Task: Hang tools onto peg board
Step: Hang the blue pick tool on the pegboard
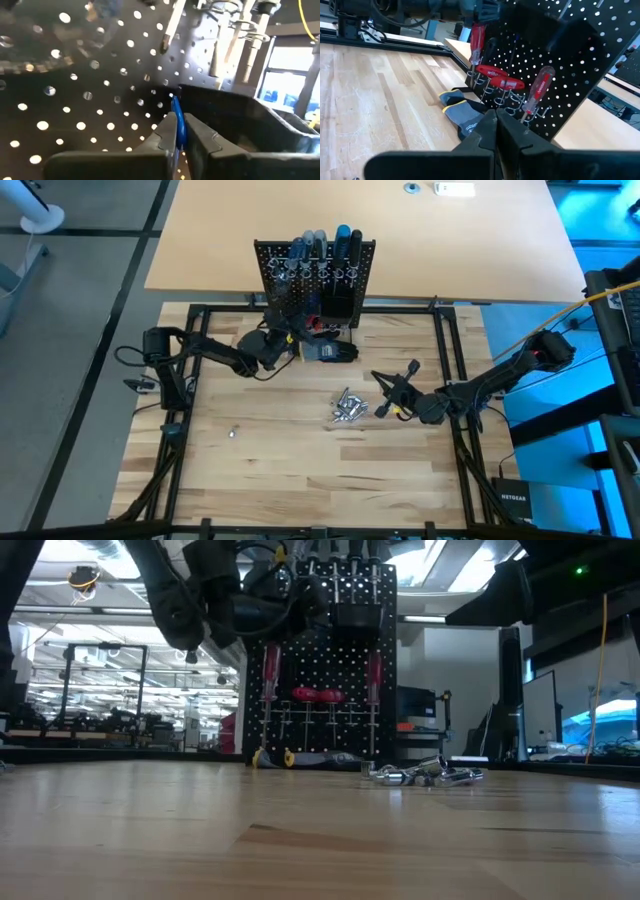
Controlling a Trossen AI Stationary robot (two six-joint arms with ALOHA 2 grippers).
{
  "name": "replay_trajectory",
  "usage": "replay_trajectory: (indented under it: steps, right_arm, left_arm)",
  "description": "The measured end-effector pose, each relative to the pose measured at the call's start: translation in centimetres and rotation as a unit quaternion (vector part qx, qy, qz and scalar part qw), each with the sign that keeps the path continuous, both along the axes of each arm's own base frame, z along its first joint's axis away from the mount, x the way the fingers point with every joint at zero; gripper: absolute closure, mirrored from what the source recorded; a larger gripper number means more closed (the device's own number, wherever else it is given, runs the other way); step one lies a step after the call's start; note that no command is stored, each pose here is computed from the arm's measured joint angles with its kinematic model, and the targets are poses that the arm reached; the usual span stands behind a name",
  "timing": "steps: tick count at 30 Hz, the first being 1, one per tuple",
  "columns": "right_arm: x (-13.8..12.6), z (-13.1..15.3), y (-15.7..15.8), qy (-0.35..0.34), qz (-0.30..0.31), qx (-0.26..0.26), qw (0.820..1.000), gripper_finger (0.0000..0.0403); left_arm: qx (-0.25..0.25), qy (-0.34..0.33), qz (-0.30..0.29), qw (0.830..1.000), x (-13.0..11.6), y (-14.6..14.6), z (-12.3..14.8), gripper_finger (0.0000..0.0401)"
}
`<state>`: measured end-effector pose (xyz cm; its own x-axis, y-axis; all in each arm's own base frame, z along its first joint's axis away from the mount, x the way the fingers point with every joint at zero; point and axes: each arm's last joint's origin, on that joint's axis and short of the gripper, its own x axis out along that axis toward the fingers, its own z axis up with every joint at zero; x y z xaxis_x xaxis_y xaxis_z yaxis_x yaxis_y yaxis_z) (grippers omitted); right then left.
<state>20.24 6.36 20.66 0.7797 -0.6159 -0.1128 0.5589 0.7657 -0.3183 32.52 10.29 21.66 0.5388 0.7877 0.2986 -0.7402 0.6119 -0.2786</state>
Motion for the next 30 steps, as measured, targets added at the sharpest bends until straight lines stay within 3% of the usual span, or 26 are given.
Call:
replay_trajectory:
  steps: [10, 22, 30]
  right_arm:
    - [0.0, 0.0, 0.0, 0.0, 0.0, 0.0, 1.0, 0.0395]
    - [0.0, 0.0, 0.0, 0.0, 0.0, 0.0, 1.0, 0.0395]
    - [0.0, 0.0, 0.0, -0.001, 0.0, 0.001, 1.0, 0.0395]
  left_arm:
    - [-0.024, -0.01, -0.006, 1.0, 0.1, 0.2, -0.3, 0.0386]
    - [-0.008, -0.05, 0.006, 0.999, -0.5, 1.0, 0.3, 0.0385]
    - [0.003, -0.048, -0.012, 0.999, 0.9, 1.6, 0.1, 0.0385]
